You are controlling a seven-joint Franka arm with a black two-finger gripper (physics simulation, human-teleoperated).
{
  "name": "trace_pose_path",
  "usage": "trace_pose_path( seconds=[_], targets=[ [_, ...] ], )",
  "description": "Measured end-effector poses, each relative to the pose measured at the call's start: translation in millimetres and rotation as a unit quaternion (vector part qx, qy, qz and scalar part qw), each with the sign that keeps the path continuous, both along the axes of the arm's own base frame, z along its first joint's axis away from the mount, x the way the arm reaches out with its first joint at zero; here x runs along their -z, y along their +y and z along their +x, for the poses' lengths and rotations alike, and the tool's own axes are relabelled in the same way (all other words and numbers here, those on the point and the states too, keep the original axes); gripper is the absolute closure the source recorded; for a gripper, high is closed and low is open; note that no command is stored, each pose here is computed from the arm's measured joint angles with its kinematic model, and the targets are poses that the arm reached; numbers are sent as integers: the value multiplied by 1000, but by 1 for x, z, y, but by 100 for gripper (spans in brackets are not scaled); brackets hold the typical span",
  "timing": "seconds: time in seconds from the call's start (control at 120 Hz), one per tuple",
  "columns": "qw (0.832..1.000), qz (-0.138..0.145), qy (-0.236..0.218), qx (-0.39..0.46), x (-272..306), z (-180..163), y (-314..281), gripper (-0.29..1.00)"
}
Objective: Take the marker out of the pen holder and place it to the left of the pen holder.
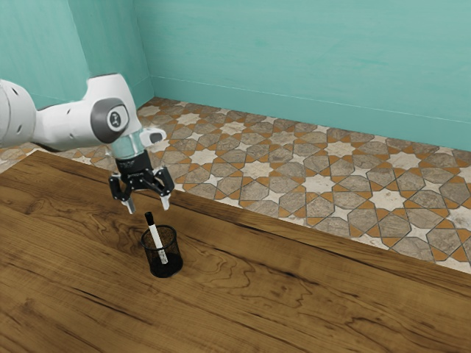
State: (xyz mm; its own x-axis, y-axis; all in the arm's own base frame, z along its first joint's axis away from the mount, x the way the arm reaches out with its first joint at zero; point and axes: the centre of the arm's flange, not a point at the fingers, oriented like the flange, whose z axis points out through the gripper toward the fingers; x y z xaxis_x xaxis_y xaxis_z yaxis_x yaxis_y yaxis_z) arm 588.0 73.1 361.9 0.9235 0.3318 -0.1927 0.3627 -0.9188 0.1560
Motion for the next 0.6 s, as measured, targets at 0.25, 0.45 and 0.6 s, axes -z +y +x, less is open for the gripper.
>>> trace_pose_path(
  seconds=[0.25, 0.45, 0.6],
  targets=[
    [1000, -2, -2, 0, 10, -8, -4, 9],
    [1000, -5, -6, 2, 2, -9, -6, 46],
    [1000, -7, -1, 6, 2, -11, -6, 63]
  ],
)
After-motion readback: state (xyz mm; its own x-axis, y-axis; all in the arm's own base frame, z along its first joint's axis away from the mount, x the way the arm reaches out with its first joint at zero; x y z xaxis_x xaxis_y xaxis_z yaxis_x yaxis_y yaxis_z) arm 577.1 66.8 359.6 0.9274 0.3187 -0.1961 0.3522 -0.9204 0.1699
